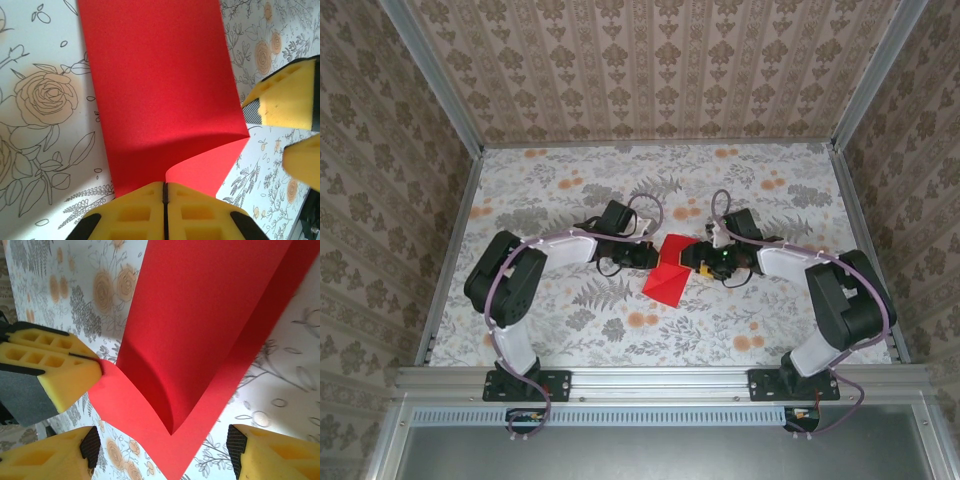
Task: Fold a paper plane with a square sheet of paper (fold left side to right side)
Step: Fold the triangle a second time at the center of the table, then turn over the paper at the center of the table, then third fold the triangle at the center of the table.
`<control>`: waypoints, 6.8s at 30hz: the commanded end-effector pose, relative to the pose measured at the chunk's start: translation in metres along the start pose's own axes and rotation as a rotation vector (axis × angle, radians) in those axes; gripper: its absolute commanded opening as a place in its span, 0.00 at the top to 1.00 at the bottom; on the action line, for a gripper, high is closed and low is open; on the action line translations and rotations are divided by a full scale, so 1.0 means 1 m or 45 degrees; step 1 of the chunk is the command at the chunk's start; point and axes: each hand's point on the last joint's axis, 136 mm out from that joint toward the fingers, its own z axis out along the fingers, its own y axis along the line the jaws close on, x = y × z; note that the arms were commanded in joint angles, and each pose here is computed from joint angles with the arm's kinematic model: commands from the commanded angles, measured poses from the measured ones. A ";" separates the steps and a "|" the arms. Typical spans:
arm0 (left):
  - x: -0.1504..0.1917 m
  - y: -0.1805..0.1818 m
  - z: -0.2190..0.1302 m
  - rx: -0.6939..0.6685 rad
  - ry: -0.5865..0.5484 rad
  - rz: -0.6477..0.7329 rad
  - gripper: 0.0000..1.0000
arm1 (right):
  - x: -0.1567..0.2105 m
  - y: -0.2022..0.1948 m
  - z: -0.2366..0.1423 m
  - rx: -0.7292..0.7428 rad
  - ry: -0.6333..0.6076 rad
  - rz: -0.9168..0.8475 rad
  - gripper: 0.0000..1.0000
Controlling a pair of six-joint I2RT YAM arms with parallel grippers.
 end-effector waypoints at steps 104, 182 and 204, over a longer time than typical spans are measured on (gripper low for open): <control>0.000 -0.010 -0.158 -1.568 -0.070 0.078 1.00 | -0.067 -0.060 -0.213 1.013 -0.666 -0.026 0.00; 0.037 0.050 -0.049 -0.236 -0.027 -0.609 0.28 | -0.077 0.046 0.084 0.167 -0.023 -0.262 0.36; 0.039 0.044 -0.028 -0.137 0.036 -0.667 0.37 | -0.060 0.011 0.097 0.299 0.105 -0.297 0.47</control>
